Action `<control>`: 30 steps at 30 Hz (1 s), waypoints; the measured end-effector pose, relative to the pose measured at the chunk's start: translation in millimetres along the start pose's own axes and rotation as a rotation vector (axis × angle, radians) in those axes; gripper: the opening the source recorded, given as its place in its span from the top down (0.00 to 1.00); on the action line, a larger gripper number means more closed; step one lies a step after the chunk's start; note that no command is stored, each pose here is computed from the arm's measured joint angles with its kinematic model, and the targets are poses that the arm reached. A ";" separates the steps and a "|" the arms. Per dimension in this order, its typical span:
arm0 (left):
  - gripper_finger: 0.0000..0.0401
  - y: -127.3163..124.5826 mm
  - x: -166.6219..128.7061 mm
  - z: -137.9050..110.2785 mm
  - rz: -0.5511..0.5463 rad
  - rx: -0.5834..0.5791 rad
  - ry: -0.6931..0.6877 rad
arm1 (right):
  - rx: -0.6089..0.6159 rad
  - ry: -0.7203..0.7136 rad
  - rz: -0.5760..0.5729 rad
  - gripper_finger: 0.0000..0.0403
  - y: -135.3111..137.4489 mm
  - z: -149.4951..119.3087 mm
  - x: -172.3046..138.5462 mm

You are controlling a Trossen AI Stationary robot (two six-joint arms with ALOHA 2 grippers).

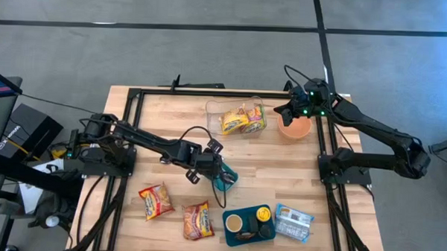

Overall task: Pick & Place Food Item
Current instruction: Put the black spoon into the green bin

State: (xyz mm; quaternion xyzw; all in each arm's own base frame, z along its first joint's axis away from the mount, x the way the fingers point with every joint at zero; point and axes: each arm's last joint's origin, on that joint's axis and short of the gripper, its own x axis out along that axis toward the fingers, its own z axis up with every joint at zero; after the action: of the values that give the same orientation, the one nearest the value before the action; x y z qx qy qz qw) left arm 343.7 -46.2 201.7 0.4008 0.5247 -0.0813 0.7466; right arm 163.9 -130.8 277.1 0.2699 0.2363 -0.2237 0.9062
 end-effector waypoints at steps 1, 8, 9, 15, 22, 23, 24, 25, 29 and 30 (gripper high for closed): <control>0.73 0.4 -1.1 -0.2 0.002 -0.014 -0.002 | 0.000 0.000 0.000 1.00 0.0 0.0 0.0; 0.73 11.5 -21.8 -6.3 0.059 -0.172 -0.035 | 0.000 0.000 0.000 1.00 0.0 0.0 0.0; 0.73 14.0 -26.1 -8.0 0.068 -0.213 -0.045 | 0.000 0.000 0.000 1.00 0.0 0.0 0.0; 0.73 35.0 -59.4 -26.5 0.119 -0.592 -0.131 | 0.000 0.000 0.000 1.00 0.0 0.0 0.0; 0.73 56.9 -102.7 -56.5 0.170 -1.020 -0.264 | 0.000 0.001 0.001 1.00 0.1 -0.1 0.0; 0.73 58.9 -108.7 -60.5 0.177 -1.055 -0.283 | 0.000 0.001 0.000 1.00 0.1 -0.1 0.0; 0.73 60.8 -114.9 -64.6 0.185 -1.084 -0.303 | 0.000 0.001 0.001 1.00 0.1 -0.1 0.0; 0.73 61.8 -121.8 -69.3 0.192 -1.104 -0.318 | 0.000 0.001 0.000 1.00 0.1 -0.1 0.0; 0.73 64.0 -145.8 -85.0 0.221 -1.149 -0.380 | 0.000 0.001 0.001 1.00 0.1 -0.1 0.1; 0.73 64.5 -151.1 -88.3 0.229 -1.157 -0.397 | 0.000 0.001 0.000 1.00 0.1 -0.1 0.1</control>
State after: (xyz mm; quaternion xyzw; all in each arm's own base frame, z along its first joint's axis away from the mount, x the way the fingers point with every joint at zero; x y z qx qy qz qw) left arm 249.3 11.9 351.7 -0.0379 0.2888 0.2238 0.9301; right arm 164.0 -130.6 277.0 0.2700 0.2368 -0.2233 0.9062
